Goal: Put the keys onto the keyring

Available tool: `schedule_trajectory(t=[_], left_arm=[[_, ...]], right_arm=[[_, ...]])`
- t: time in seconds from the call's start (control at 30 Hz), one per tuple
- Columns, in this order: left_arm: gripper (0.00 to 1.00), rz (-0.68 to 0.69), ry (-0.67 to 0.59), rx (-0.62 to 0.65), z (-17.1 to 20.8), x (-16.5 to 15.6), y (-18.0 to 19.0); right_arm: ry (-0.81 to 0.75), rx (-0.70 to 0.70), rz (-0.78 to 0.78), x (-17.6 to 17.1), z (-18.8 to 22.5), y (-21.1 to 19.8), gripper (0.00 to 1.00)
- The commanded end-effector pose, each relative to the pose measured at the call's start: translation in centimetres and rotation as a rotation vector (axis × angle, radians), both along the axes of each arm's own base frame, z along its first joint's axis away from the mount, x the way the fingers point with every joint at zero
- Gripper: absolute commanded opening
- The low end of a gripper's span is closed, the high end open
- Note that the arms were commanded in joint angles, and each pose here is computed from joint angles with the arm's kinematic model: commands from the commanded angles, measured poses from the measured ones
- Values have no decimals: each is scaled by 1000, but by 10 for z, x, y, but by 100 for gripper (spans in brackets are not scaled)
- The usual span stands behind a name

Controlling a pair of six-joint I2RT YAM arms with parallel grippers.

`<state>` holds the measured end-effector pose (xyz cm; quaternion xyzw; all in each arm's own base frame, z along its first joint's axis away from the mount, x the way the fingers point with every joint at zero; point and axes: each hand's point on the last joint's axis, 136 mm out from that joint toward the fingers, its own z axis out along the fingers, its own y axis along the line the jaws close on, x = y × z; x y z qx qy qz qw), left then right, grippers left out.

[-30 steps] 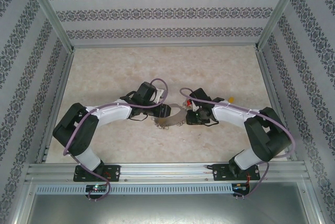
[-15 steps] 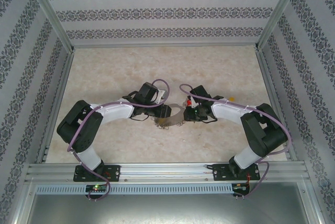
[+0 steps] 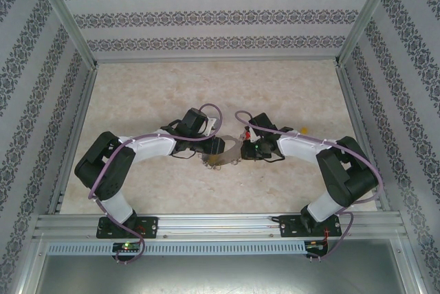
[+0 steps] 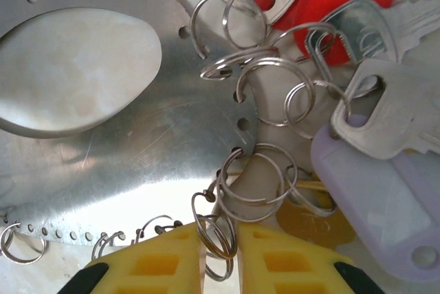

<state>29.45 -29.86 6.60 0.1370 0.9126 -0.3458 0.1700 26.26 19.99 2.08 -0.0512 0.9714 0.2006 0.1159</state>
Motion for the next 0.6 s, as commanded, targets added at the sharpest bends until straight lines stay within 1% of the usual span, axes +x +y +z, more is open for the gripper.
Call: schedule_trajectory(t=[0.0,0.27,0.47,0.57], left_arm=[[35,-9,-3,-17,1,-4,-4],[35,-9,-8,-17,2,-5,-3],[35,-8,-10,-15,2,-6,-1],[35,-9,-8,-16,1,-6,-1]], right_arm=[[6,-24,0,-10,-2,-6,22],[-1,-32,0,-4,-3,-5,21],[-60,-68,22,9,18,-10,26],[-72,-61,36,14,24,-10,27]])
